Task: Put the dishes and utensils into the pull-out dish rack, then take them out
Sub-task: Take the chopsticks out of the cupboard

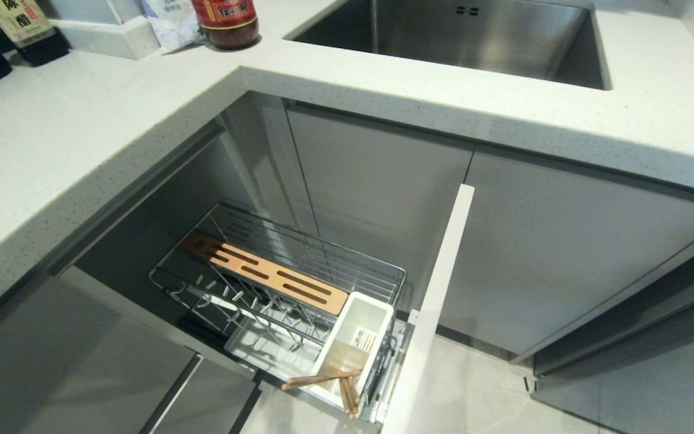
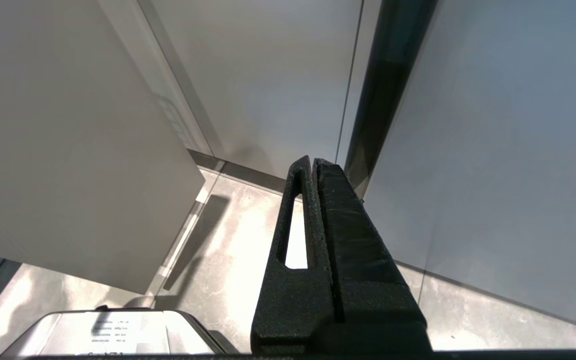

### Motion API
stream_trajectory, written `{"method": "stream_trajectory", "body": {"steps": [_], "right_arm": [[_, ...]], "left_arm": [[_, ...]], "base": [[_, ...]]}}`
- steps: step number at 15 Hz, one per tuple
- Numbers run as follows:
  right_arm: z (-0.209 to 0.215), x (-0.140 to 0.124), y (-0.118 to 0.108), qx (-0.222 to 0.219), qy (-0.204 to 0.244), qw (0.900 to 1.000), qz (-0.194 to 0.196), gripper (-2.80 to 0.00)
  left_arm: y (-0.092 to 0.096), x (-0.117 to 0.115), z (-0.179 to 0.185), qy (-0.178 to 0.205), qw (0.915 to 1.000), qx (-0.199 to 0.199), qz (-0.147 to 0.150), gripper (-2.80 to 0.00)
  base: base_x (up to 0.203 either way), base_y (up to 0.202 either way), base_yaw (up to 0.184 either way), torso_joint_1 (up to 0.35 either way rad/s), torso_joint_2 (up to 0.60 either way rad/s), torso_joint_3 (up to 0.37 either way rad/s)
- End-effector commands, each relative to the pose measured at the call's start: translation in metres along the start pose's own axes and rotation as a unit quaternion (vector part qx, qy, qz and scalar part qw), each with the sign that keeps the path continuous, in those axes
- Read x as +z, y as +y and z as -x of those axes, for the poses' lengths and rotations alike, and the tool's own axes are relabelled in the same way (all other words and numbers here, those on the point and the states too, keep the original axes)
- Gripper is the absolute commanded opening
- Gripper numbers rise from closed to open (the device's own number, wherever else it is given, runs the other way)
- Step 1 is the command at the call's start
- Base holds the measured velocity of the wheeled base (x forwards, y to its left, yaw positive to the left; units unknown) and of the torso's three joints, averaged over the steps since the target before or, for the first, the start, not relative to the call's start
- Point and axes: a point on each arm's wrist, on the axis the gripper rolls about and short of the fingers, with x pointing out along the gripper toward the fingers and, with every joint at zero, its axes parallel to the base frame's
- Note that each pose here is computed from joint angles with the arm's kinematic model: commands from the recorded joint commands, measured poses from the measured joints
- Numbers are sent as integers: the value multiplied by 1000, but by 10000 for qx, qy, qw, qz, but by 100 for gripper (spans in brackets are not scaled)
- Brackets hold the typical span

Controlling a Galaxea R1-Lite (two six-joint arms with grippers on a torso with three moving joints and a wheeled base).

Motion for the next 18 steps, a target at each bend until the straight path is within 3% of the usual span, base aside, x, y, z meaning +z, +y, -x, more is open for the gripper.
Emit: {"method": "stream_trajectory", "body": {"steps": [1, 6, 7, 12, 14, 16, 17, 18], "right_arm": [[0, 0, 0, 1, 3, 10000, 2, -280], [0, 0, 0, 1, 3, 10000, -1, -280], [0, 0, 0, 1, 3, 10000, 6, -280], [0, 0, 0, 1, 3, 10000, 0, -280], [0, 0, 0, 1, 3, 10000, 7, -280], [0, 0, 0, 1, 3, 10000, 7, -280], [0, 0, 0, 1, 3, 10000, 1, -280], [0, 0, 0, 1, 3, 10000, 0, -280]], "left_arm": [[1, 0, 1, -17, 10000, 12, 22, -280], [5, -7, 1, 216, 9996, 126, -130, -280], [5, -8, 1, 233, 9995, 137, -139, 0], [2, 0, 4, 96, 9999, 54, -54, 0], [-5, 14, 5, -102, 9999, -65, -1, 0], [-14, 33, 10, -402, 9988, -240, -165, 0], [-19, 43, 11, -539, 9977, -346, -244, -280], [-25, 55, 13, -694, 9960, -477, -304, -280]], "base": [[0, 0, 0, 0, 0, 0], [0, 0, 0, 0, 0, 0], [0, 0, 0, 0, 0, 0], [0, 0, 0, 0, 0, 0], [0, 0, 0, 0, 0, 0], [0, 0, 0, 0, 0, 0], [0, 0, 0, 0, 0, 0], [0, 0, 0, 0, 0, 0]]}}
